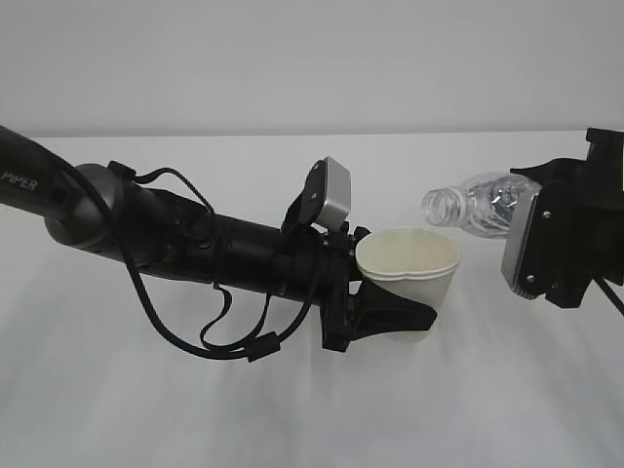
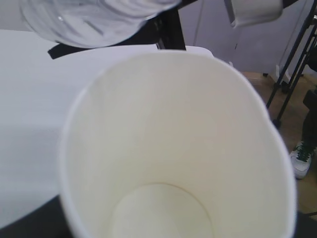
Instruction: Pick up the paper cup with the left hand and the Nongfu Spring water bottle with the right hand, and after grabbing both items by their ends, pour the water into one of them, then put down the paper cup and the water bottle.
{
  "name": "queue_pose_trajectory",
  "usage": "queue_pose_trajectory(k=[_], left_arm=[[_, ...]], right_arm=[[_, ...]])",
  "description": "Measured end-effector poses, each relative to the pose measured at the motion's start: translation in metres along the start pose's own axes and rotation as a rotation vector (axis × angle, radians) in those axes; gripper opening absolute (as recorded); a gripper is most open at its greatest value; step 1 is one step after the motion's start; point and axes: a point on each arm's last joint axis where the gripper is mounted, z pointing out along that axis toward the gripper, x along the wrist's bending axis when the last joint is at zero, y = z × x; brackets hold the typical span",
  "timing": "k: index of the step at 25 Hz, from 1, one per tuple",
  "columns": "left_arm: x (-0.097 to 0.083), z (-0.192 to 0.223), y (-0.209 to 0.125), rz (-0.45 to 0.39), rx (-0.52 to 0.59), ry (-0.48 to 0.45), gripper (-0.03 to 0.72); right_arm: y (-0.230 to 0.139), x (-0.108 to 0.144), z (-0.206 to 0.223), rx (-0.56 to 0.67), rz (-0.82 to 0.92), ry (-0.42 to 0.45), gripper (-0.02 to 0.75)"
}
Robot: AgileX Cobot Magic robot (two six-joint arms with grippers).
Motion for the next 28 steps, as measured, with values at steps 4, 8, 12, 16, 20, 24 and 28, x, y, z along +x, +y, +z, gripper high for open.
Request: queue_pose_trajectory(k=[4,8,12,16,20,24,28], left_arm=[[-0.0001,0.0,-0.0001,-0.001,0.001,-0.002,0.44],[-0.0004,0.0,-0.0002,0.0,0.002,-0.004,0.44],[-0.0011,0.0,0.0,0.0,0.0,-0.012,0.44],[-0.0015,0.0,0.0002,0.001,-0.002,-0.016,0.44],[-0.0016,0.0,0.0003,0.001,-0.003,-0.018,0.44],[-0.0017,0.0,0.0004,-0.001,-0.005,-0.019,0.44],[-0.0017,0.0,0.0004,-0.001,-0.005,-0.019,0.44]], right_arm=[[0.0,0.0,0.0,0.0,-0.015,0.0,0.41],[0.0,0.0,0.0,0.0,-0.017,0.0,0.41],[0.0,0.0,0.0,0.0,-0.024,0.0,0.41],[0.0,0.0,0.0,0.0,-0.042,0.0,0.41],[0.0003,-0.0033,0.0012,-0.001,-0.062,-0.01,0.41],[0.0003,-0.0033,0.0012,-0.001,-0.071,-0.01,0.41],[0.0003,-0.0033,0.0012,-0.001,-0.092,-0.01,0.41]])
